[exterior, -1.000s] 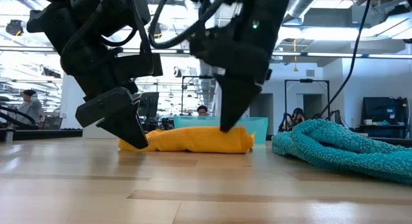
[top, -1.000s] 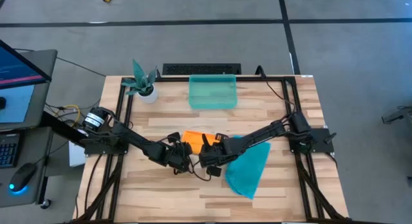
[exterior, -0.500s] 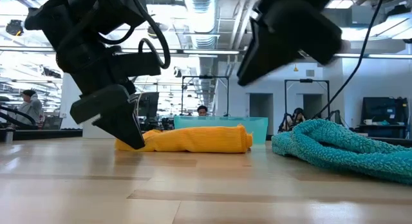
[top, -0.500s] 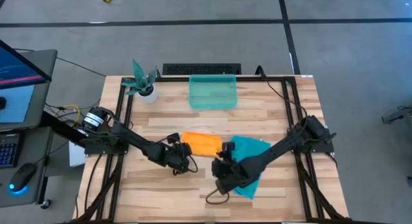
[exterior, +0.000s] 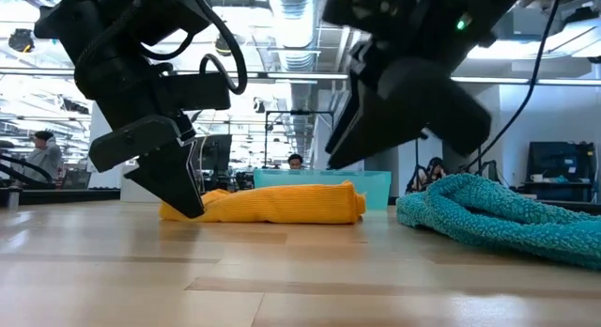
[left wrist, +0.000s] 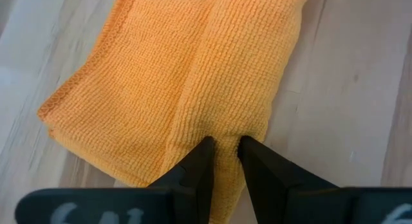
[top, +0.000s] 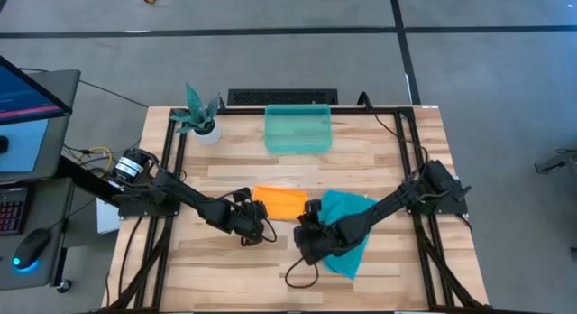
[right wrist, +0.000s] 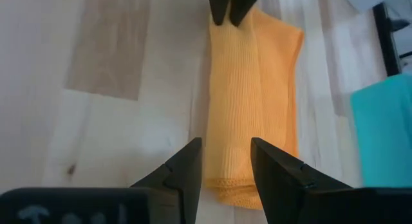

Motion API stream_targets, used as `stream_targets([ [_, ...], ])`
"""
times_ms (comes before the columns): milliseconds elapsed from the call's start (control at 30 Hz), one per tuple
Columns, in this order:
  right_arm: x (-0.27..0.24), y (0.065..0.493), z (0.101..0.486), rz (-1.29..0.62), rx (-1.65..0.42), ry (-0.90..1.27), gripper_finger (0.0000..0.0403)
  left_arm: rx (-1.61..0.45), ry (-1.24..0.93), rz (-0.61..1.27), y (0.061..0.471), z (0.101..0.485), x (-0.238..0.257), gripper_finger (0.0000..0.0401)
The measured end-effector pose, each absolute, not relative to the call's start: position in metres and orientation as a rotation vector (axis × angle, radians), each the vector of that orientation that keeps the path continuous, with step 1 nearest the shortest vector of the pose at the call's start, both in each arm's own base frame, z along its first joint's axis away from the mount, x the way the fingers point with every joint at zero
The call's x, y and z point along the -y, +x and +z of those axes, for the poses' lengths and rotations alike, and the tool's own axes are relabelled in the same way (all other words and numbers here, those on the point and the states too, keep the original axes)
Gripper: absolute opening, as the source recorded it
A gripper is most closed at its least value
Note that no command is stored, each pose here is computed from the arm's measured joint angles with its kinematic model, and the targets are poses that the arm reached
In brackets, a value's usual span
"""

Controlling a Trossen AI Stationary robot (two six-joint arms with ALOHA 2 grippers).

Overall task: Roll microfiber towels into tight, uniform cylinder then place into a basket
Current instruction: Roll the yellow microfiber cloth

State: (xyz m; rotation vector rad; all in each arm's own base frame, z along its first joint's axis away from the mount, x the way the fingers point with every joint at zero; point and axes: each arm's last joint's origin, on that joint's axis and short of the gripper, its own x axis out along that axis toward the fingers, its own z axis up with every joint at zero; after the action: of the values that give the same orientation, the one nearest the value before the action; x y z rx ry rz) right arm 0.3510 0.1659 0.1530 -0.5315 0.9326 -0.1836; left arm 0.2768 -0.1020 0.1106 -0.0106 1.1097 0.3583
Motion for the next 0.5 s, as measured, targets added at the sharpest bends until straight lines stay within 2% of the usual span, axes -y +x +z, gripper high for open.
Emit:
stream_targets([
  [500, -0.151, 0.348, 0.129, -0.183, -0.878, -0.465, 0.0155, -1.109, -0.011, 0.358, 0.277, 0.111, 0.102, 0.0075],
])
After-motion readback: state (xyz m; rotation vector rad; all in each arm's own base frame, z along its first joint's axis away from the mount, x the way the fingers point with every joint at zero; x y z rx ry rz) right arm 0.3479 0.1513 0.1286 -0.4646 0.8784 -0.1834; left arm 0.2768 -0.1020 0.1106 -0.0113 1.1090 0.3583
